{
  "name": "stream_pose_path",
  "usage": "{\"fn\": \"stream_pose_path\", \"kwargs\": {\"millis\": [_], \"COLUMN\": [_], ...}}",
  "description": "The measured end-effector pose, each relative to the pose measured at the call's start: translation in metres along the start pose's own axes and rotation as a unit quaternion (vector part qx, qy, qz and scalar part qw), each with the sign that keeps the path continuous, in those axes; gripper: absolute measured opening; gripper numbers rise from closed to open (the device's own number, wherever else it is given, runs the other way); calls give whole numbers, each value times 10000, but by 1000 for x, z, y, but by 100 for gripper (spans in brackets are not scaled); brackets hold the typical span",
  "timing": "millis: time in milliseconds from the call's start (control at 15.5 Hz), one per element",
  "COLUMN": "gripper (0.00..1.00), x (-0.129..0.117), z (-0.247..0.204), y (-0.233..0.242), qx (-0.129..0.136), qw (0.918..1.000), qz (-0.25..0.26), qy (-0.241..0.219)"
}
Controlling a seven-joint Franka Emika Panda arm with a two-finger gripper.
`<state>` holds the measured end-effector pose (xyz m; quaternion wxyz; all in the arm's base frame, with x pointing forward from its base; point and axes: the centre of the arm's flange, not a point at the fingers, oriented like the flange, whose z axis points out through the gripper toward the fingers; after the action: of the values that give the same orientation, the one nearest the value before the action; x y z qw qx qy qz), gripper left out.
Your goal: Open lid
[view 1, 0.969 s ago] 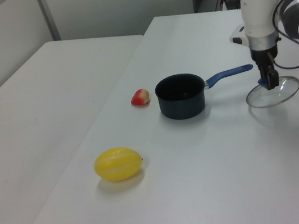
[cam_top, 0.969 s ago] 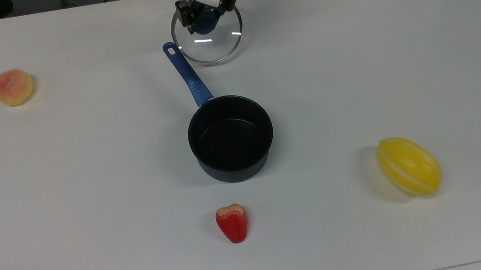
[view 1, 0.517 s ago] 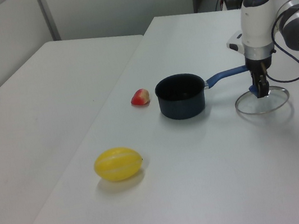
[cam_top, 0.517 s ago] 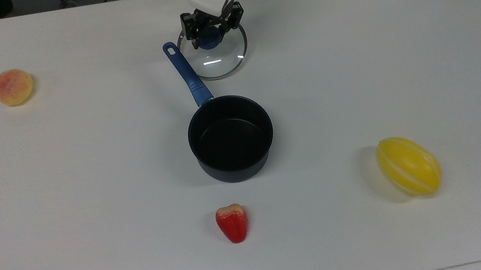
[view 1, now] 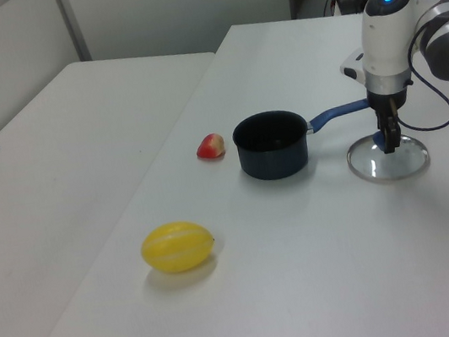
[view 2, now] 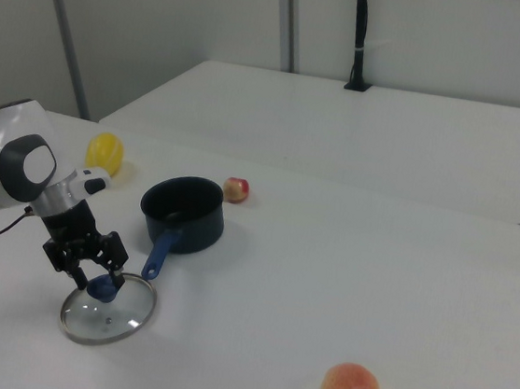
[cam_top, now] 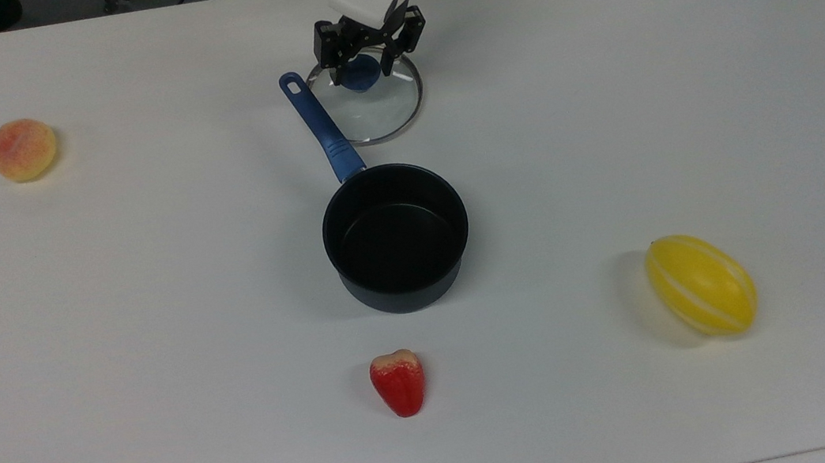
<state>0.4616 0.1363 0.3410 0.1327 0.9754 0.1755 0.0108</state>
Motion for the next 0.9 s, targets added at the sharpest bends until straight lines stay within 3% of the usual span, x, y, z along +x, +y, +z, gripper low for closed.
{"fn": "stream_pose_path", "kwargs": {"millis": [129, 194, 387, 581, 904], "gripper": [97, 100, 100, 100, 100], "x": [1, 2, 8, 23, 40], "z": [-3, -5, -17, -58, -171], "y": [-2, -1, 3, 3, -5], "qx": [-17, -25, -48, 44, 603], "qw": [10000, 10000, 9999, 9994, 9963], "qz": [6, 21, 113, 277, 570], "qy": [-20, -26, -64, -179, -228]}}
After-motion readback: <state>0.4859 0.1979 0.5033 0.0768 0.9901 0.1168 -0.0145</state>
